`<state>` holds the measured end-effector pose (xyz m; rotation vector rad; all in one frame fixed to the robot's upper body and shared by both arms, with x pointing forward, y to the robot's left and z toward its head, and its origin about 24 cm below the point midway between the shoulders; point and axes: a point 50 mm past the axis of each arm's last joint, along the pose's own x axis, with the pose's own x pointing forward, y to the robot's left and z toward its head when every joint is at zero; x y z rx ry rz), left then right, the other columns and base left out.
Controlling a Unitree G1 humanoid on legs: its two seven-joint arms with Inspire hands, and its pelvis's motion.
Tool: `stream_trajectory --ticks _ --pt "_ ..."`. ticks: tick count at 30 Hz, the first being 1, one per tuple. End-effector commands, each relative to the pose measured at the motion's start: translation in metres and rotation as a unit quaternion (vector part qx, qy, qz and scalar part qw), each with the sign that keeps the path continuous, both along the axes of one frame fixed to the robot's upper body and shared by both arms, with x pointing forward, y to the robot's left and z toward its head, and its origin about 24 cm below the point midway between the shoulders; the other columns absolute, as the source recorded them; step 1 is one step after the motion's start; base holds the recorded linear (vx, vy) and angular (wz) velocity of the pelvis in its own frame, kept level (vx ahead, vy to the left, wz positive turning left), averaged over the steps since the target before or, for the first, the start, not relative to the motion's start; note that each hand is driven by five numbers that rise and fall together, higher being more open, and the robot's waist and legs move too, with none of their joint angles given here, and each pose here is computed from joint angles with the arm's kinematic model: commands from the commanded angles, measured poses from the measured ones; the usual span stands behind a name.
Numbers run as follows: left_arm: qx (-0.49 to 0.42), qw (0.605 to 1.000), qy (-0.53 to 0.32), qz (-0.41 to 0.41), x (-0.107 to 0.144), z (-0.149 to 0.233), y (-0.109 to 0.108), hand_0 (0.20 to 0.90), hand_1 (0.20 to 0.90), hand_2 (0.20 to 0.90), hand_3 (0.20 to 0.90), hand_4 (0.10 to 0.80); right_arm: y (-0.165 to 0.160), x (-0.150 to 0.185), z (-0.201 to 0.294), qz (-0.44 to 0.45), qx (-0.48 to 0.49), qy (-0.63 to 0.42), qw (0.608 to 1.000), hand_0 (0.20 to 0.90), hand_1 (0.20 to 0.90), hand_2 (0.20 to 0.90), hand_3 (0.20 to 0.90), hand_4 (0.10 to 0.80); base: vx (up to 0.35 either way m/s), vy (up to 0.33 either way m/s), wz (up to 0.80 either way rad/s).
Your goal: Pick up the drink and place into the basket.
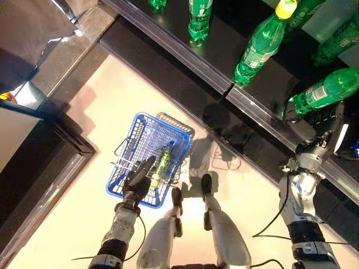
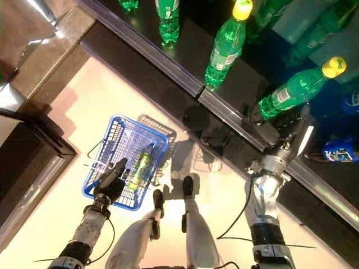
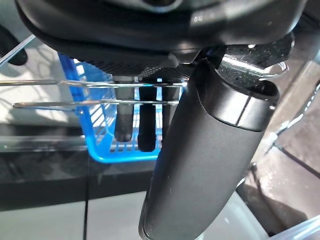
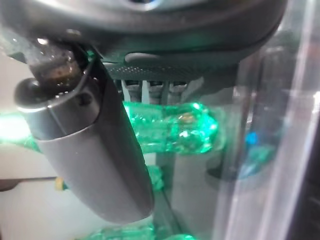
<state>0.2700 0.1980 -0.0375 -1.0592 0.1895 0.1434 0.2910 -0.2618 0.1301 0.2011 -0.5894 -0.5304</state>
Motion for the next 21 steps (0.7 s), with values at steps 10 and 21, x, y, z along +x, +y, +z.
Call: stream_trajectory --ticks 10,21 --pt "0.052 0.981 -0.187 0.027 0.023 0.072 0.042 0.3 0.3 0.3 0.2 0.1 -0.027 0.001 0.076 -0.01 -0.024 -0.142 0.989 0.9 0.9 0.9 0.9 0.8 0.0 0.0 0.0" --pt "0.05 0.982 -0.182 0.017 0.026 0.073 0.044 0.3 0.3 0.3 0.2 0.1 -0.043 0.011 0.076 -0.021 -0.011 -0.106 0.994 0.399 0.399 0.399 0.315 0.215 0.041 -0.008 0.05"
